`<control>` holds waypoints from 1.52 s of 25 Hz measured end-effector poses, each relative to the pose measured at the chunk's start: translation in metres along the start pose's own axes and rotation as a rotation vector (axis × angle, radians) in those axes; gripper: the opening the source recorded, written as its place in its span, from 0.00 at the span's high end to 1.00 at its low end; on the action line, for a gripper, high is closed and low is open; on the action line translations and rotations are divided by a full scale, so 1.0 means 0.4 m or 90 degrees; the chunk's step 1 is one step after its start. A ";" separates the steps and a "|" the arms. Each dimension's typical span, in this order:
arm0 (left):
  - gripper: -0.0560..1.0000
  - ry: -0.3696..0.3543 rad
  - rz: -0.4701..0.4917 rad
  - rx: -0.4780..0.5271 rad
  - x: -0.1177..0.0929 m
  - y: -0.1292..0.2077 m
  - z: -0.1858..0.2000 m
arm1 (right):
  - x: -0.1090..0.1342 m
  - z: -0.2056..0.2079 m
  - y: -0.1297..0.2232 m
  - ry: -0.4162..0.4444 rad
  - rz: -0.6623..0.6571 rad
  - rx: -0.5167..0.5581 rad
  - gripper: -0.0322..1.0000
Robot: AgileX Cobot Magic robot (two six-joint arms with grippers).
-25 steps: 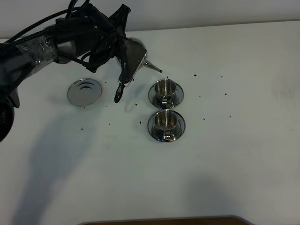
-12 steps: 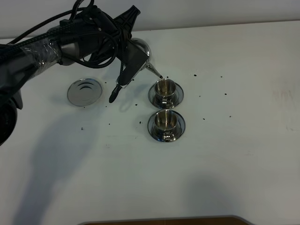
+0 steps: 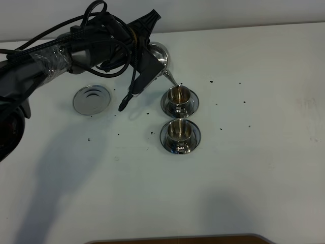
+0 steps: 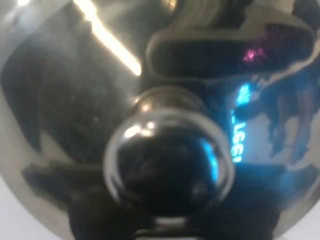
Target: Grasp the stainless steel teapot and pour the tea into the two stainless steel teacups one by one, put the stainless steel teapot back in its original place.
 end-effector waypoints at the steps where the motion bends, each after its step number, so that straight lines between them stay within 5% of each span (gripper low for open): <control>1: 0.72 -0.003 -0.008 0.001 0.002 0.000 0.000 | 0.000 0.000 0.000 0.000 0.000 0.000 0.50; 38: 0.72 -0.093 -0.149 0.011 0.059 0.000 0.004 | 0.000 0.000 0.000 0.000 0.000 0.000 0.50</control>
Point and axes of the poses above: a point on each arm's last joint axis where the gripper is mounted, z pointing back along that axis away from the gripper, x along the wrist's bending axis when the last joint is at zero, y = z × x, the point moved 7 cm from there along -z, pointing out along that axis toward the gripper, and after that the axes turned 9 degrees about z, right-handed, at the moved point
